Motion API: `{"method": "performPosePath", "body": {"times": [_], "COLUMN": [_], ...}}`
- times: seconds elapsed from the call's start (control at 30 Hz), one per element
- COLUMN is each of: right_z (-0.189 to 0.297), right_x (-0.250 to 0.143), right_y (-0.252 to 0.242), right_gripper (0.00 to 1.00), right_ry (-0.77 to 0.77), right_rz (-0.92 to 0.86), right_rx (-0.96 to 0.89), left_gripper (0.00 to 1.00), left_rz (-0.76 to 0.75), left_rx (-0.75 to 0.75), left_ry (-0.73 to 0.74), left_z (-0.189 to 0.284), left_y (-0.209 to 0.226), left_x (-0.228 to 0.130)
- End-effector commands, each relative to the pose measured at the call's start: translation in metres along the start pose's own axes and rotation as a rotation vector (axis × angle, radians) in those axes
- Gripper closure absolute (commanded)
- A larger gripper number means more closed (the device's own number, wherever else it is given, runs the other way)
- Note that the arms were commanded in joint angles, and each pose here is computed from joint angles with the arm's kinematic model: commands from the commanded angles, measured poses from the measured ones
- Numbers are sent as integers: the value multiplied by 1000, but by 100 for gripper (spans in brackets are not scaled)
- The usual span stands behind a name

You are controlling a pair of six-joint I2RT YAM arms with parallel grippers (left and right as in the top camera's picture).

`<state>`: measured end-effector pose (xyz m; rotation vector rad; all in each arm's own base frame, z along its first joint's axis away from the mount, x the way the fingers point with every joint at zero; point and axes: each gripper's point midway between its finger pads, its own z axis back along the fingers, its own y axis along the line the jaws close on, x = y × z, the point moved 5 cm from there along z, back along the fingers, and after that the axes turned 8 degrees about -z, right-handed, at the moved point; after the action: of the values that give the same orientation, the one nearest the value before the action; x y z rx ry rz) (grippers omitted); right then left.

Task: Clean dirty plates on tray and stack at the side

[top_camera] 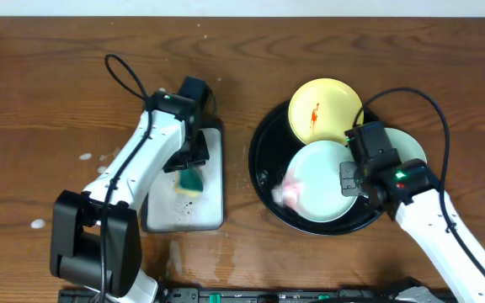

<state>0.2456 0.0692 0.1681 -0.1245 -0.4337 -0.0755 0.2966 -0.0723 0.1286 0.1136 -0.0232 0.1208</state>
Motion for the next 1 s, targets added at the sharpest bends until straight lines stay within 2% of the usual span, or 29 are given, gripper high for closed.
{"method": "performPosePath", "body": {"times": [0.0,0.23,0.43,0.6,0.7,0.8,0.87,0.97], "right_z": [31,66,75,65,52,35,25,5], "right_x": [26,33,28,21,23,31,39,49], "right_y": [-11,20,33,41,34,15,-4,-40], "right_gripper": [99,99,99,99,99,86,68,57], "right_ry": [-196,-358,-395,-311,-209,-82,-23,38], "right_rz": [31,240,325,306,174,37,-39,-181], "right_rx": [-213,-266,-268,-145,-35,122,217,321], "left_gripper": [46,29,27,23,22,21,20,18], "left_rz": [-24,-12,-7,-4,-4,-5,-6,-8], "left_rx": [-71,-160,-221,-239,-239,-235,-235,-241], "left_ry": [-14,-170,-267,-318,-317,-306,-301,-299], "left_z": [11,64,98,112,113,111,111,111], "left_y": [2,11,19,23,24,24,24,23], "left_x": [0,-11,-27,-34,-35,-36,-37,-38]}}
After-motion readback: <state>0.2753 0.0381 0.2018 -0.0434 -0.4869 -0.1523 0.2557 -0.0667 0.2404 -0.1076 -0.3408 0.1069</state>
